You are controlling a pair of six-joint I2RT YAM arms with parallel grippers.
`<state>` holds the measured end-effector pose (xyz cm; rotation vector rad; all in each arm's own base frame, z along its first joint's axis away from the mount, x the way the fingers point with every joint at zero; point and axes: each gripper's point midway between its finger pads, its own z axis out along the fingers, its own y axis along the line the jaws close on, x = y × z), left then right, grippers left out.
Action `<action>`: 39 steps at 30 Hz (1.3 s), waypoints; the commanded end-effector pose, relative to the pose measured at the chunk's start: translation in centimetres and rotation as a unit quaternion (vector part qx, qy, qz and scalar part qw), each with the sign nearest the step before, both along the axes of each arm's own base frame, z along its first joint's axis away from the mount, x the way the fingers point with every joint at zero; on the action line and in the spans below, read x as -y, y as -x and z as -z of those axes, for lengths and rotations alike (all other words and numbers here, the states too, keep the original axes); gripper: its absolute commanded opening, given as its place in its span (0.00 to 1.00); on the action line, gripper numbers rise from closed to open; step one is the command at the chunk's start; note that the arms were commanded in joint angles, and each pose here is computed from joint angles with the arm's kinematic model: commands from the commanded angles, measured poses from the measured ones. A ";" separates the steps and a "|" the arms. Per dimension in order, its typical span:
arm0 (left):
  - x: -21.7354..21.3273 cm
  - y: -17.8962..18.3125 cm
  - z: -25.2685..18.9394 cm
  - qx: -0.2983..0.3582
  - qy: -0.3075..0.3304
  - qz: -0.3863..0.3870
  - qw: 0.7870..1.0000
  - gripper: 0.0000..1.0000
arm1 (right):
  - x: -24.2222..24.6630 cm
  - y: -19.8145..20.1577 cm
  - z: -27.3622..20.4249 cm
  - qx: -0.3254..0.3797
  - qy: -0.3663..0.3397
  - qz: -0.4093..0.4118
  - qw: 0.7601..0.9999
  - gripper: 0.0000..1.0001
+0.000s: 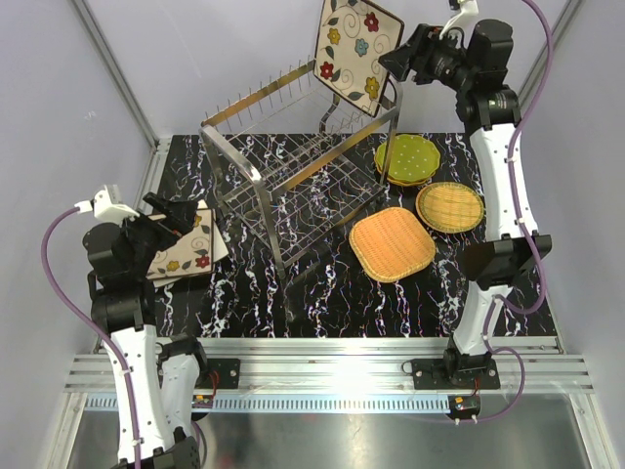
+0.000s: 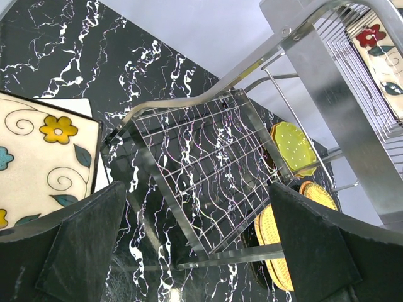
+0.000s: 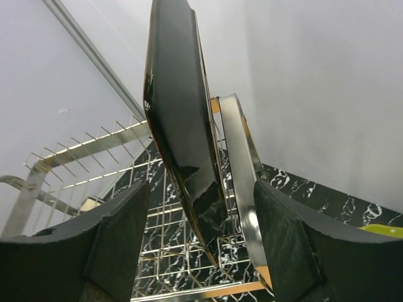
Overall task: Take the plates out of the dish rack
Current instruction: Grab a plate with the right arm
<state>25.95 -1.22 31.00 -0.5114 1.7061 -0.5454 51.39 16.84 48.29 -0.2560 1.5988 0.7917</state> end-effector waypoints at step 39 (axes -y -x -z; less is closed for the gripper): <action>0.5 -0.2 -3.6 0.051 -0.022 0.018 0.998 0.99 | -2.7 -1.3 -3.1 0.190 0.098 0.089 0.973 0.00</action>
